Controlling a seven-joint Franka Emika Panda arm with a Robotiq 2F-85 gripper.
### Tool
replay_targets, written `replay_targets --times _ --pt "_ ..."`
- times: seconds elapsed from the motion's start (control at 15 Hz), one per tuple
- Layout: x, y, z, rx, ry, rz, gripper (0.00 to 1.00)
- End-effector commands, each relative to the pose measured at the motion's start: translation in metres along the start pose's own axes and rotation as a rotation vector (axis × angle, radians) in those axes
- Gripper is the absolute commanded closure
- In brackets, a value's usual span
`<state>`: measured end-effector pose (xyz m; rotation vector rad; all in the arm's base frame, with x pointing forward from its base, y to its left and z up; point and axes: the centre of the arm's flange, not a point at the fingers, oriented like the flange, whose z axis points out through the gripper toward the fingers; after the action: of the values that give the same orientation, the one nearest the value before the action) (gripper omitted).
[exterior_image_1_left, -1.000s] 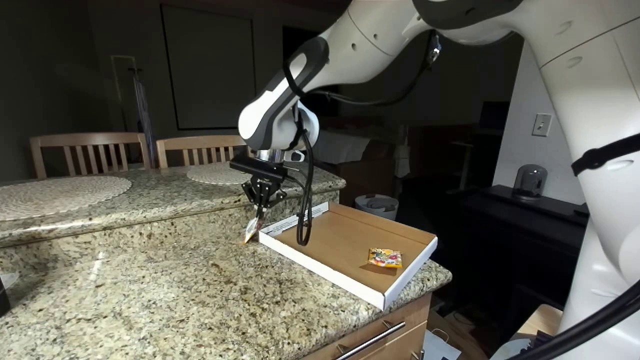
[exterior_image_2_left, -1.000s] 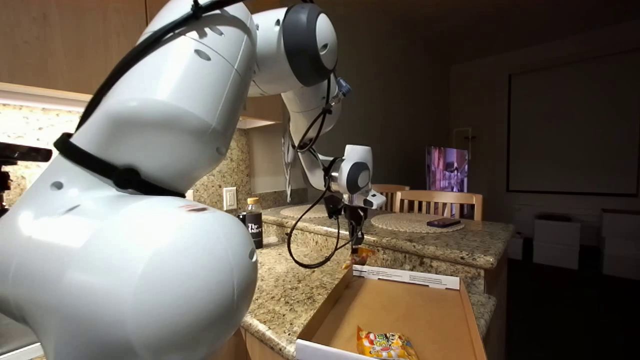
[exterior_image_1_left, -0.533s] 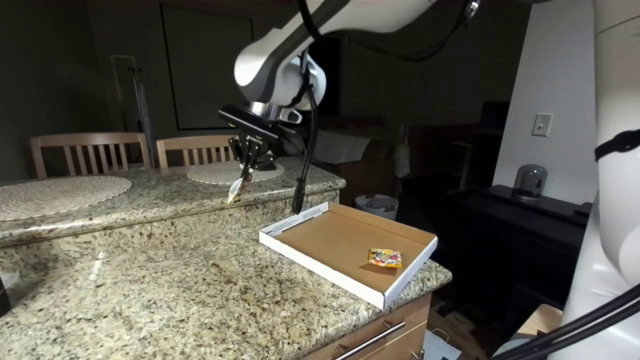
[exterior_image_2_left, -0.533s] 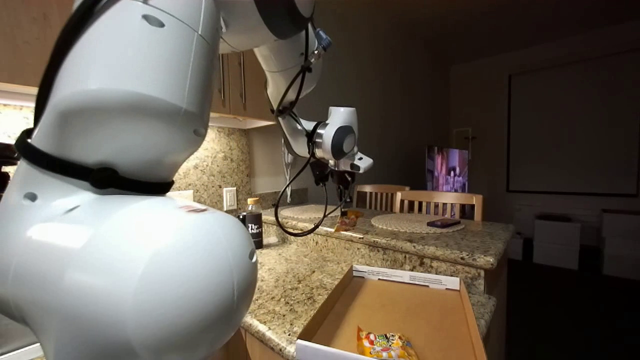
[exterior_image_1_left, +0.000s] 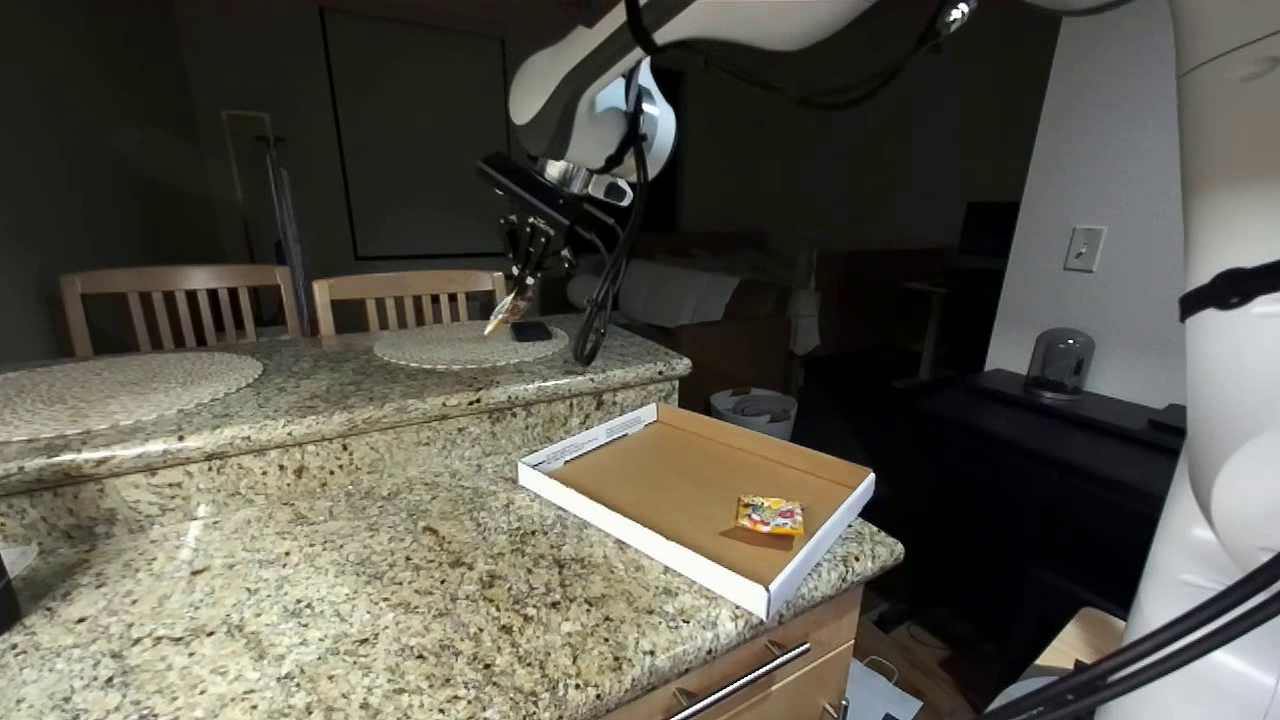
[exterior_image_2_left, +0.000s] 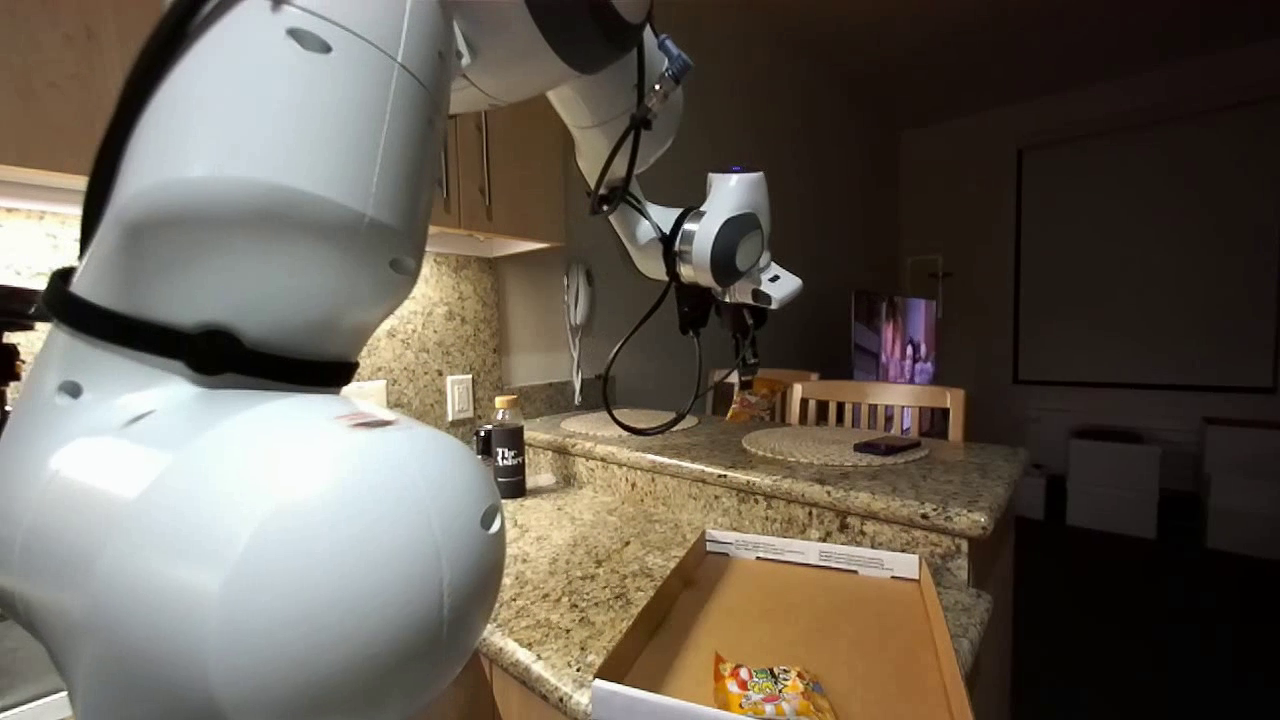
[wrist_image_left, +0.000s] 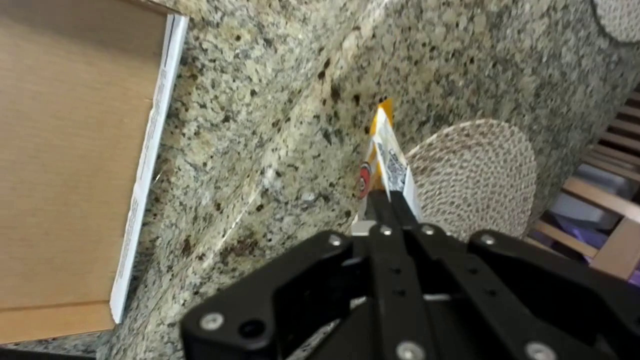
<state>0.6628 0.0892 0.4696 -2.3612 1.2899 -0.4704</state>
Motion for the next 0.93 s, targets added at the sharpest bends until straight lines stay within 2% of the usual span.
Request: replay_targets --times 0.0,0.6,0.73,0.87 --pt "0.025 0.0 0.013 -0.005 -0.008 0.1 0.72" --pt "0.025 0.011 0.015 0.008 -0.049 0.142 0.16" --pt "0.018 0.017 0.022 -0.026 -0.099 0.135 0.02" --pt "0.002 0.028 0.038 -0.091 -0.174 0.129 0.0"
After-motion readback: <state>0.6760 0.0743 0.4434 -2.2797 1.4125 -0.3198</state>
